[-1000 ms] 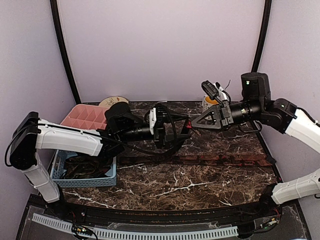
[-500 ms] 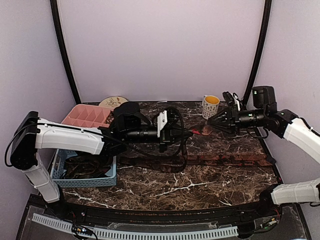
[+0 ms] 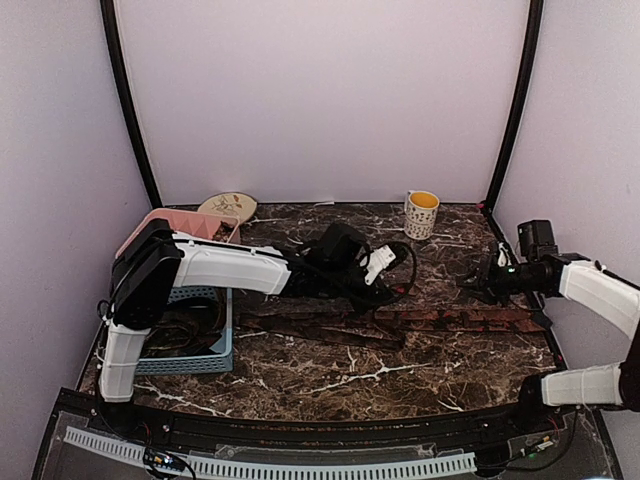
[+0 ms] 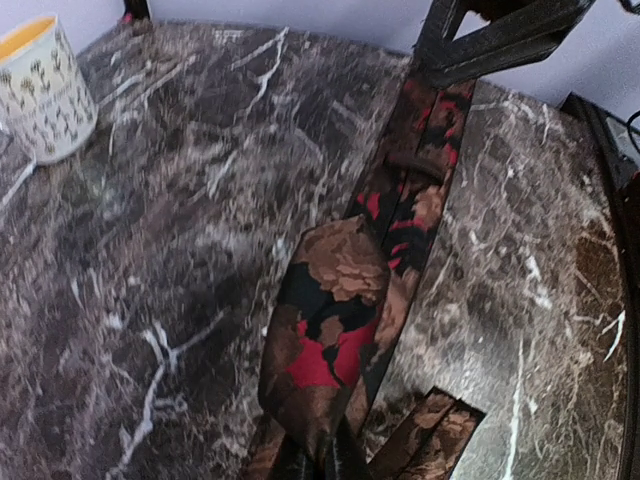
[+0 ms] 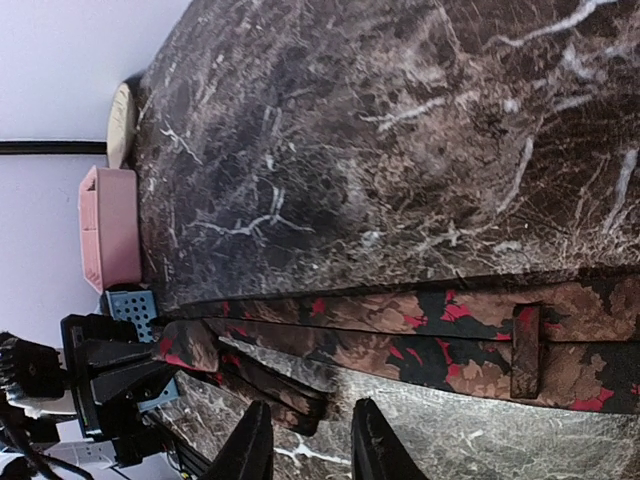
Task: Roll the ties
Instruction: Tie the tie at the center of the board.
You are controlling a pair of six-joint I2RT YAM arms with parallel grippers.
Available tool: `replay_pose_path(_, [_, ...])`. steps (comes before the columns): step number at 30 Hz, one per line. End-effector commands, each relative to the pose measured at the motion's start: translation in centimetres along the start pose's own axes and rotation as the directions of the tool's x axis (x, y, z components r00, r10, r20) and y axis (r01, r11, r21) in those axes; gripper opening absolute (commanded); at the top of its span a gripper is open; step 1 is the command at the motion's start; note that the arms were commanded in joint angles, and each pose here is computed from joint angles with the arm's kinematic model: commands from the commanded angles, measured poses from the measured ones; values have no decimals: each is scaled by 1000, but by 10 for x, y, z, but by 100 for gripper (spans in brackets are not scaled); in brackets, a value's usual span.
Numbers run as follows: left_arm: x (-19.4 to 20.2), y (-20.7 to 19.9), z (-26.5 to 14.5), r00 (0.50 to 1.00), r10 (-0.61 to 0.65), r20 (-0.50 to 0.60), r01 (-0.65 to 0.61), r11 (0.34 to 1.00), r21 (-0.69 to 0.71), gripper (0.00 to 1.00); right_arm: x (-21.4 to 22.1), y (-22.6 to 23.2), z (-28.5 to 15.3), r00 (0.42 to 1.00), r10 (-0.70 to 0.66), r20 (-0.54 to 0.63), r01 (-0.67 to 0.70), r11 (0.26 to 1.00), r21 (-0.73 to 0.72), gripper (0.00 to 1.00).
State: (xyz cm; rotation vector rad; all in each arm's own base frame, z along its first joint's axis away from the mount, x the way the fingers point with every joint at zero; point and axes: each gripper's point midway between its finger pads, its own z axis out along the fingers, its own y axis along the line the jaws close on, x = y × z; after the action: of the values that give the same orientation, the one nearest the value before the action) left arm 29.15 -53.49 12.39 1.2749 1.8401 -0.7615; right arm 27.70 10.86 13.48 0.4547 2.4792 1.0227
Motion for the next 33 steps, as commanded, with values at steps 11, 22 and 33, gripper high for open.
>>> replay_pose_path(11, [42, 51, -68, 979, -170, -109, 155, 979, -133, 0, 38, -3, 90, 974, -177, -139, 186, 981, 55, 17])
replay_pose_path(22, [56, 59, -119, 982, -167, -85, 149, 971, -189, 0, 103, 19, 163, 945, -189, -267, 194, 981, -7, 14])
replay_pose_path(33, [60, 21, -124, 995, -44, -91, 36, 996, -79, 0, 131, 132, 169, 935, -272, -229, 214, 944, -250, 15])
